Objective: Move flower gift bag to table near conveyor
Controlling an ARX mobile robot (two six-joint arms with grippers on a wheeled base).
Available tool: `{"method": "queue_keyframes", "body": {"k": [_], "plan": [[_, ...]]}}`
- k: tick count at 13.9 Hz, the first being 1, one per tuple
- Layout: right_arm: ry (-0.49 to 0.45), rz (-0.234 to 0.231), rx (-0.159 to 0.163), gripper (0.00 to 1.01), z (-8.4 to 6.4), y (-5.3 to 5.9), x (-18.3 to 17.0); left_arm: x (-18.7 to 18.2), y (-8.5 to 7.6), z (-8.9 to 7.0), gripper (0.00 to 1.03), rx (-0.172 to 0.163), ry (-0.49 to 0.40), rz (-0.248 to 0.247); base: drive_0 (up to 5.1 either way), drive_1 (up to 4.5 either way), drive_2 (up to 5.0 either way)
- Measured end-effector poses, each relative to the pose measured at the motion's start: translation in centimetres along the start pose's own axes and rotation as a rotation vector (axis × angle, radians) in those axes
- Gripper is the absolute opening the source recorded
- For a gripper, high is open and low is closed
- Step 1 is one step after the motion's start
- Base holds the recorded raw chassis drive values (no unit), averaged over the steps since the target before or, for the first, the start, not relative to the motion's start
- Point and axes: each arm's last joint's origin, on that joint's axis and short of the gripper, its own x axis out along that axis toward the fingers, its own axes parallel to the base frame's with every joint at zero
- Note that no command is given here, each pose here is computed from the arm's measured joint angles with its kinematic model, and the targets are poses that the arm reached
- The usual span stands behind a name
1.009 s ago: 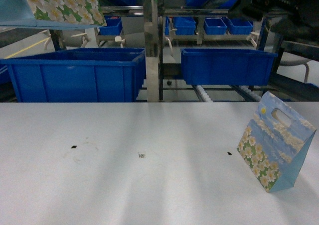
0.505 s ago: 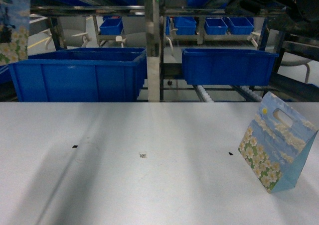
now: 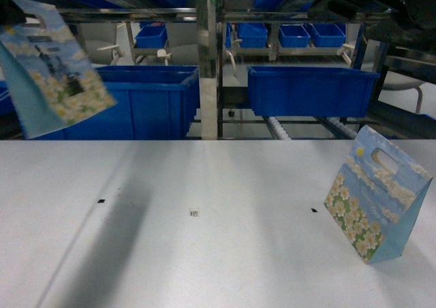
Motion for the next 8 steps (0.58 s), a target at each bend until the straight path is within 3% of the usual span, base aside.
{"method": "queue_keyframes", "body": {"k": [3, 8], "plan": [[0.0, 0.0, 0.0, 0.98, 0.0, 0.0, 0.0, 1.2, 0.4, -0.8, 0.02, 0.0, 0.028, 0.031, 0.0, 0.0, 0.0], [0.0, 0.001, 0.0, 0.98, 0.0, 0.0, 0.0, 2.8, -1.5, -2.4, 0.02, 0.014, 0.078, -0.015, 0.0, 0.0, 0.0]]}}
